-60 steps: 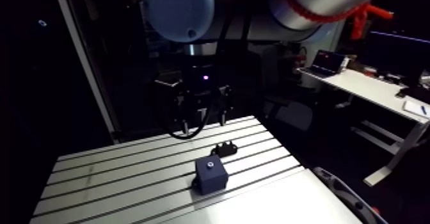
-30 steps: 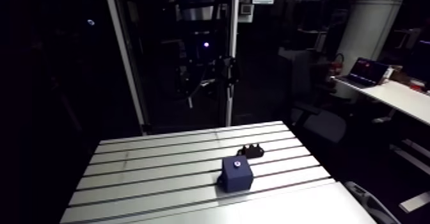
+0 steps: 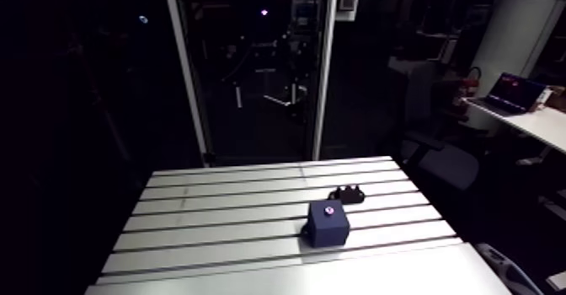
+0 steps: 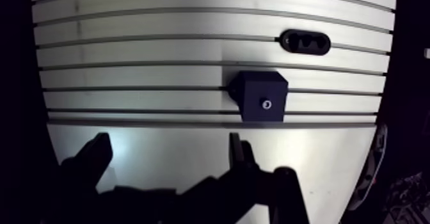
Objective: Pick up the M10 bolt and insert it into the hole until fully seated.
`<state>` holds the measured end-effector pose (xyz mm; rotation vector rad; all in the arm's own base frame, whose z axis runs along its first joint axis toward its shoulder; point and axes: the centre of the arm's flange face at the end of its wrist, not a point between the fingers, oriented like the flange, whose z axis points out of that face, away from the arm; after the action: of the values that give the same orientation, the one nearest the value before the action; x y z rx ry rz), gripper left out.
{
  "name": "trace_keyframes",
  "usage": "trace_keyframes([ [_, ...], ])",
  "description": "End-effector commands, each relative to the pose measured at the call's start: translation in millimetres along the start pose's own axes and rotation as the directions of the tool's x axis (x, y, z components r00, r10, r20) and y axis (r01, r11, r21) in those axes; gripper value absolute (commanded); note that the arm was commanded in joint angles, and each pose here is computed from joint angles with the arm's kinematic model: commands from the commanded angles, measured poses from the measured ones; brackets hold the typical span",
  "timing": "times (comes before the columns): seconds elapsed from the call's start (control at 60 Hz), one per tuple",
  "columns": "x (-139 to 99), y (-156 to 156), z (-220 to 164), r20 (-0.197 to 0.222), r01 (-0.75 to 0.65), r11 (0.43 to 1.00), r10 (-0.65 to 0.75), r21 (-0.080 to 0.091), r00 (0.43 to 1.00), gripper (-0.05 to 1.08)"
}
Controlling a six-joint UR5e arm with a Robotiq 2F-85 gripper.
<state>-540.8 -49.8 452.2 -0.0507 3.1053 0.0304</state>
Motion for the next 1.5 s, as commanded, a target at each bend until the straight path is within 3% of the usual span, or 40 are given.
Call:
trace_keyframes([
  [0.017, -4, 2, -19, 0.020, 0.003, 1.000, -0.003, 0.005, 1.000, 0.01],
  [0.083, -8, -3, -29, 0.024, 0.010, 1.000, -0.010, 0.014, 1.000, 0.01],
  [0.3, -8, -7, -33, 0.019, 0.017, 1.000, -0.018, 0.013, 1.000, 0.01],
  [0.483, -7, -18, -56, -0.020, 0.038, 0.999, -0.038, 0.008, 0.999, 0.01],
  [1.5, -4, -22, -46, 0.011, 0.056, 0.998, -0.056, 0.009, 0.998, 0.01],
])
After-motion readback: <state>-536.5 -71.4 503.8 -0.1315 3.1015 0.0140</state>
